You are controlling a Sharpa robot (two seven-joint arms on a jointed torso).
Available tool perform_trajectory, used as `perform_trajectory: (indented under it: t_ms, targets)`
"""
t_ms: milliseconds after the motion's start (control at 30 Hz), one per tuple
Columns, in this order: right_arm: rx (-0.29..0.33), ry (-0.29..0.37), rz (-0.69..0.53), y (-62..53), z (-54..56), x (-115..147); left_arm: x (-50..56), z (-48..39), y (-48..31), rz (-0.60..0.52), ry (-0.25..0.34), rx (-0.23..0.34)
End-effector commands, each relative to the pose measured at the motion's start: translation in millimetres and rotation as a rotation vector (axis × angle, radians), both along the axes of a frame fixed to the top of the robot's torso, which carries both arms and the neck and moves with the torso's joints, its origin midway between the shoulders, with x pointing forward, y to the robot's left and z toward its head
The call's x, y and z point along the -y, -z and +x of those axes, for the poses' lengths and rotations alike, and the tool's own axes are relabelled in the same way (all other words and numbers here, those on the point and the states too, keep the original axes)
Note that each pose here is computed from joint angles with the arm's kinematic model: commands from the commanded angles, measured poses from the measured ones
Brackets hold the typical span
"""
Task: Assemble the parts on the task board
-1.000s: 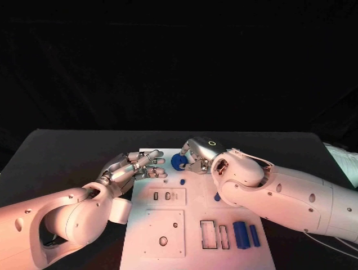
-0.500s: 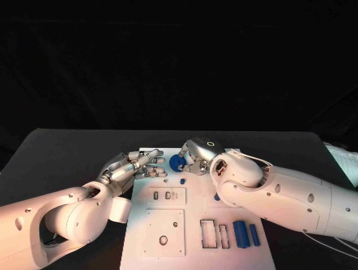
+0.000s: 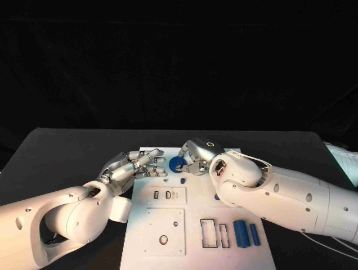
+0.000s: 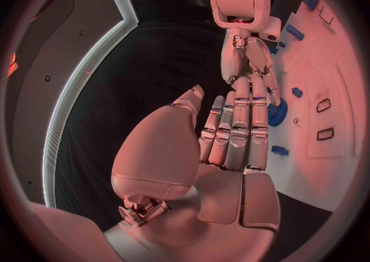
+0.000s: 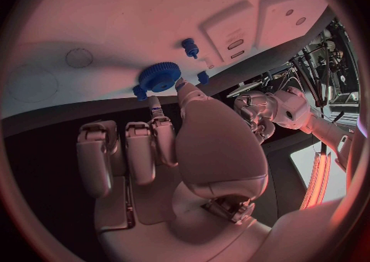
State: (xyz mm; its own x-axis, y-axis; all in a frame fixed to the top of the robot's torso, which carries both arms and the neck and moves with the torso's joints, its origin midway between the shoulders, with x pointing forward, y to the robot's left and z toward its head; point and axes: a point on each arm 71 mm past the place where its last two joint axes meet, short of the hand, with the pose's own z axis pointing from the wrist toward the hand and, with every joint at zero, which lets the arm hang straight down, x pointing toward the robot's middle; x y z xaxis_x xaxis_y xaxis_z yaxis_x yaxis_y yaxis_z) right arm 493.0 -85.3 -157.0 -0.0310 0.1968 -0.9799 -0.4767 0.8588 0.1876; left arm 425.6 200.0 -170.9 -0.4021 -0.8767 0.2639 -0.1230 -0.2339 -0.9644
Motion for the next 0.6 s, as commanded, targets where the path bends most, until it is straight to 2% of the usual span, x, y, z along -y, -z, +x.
perform_trajectory:
  t_ms: [33, 267, 467, 600]
  targets:
    - [-0.013, -0.005, -0.008, 1.5, -0.2, -1.0, 2.0, -0.9, -1.3, -0.012, 0.017, 0.004]
    - [-0.024, -0.004, -0.01, 2.6, 0.3, -0.2, 2.0, -0.7, -1.1, -0.012, 0.017, 0.003]
    - [-0.067, 0.009, -0.007, 5.8, 2.3, 3.4, 2.0, -0.8, -1.1, -0.011, 0.017, 0.001]
    - [-0.048, 0.024, 0.043, 3.1, 2.9, 9.6, 2.1, -0.7, -1.0, -0.011, 0.017, 0.001]
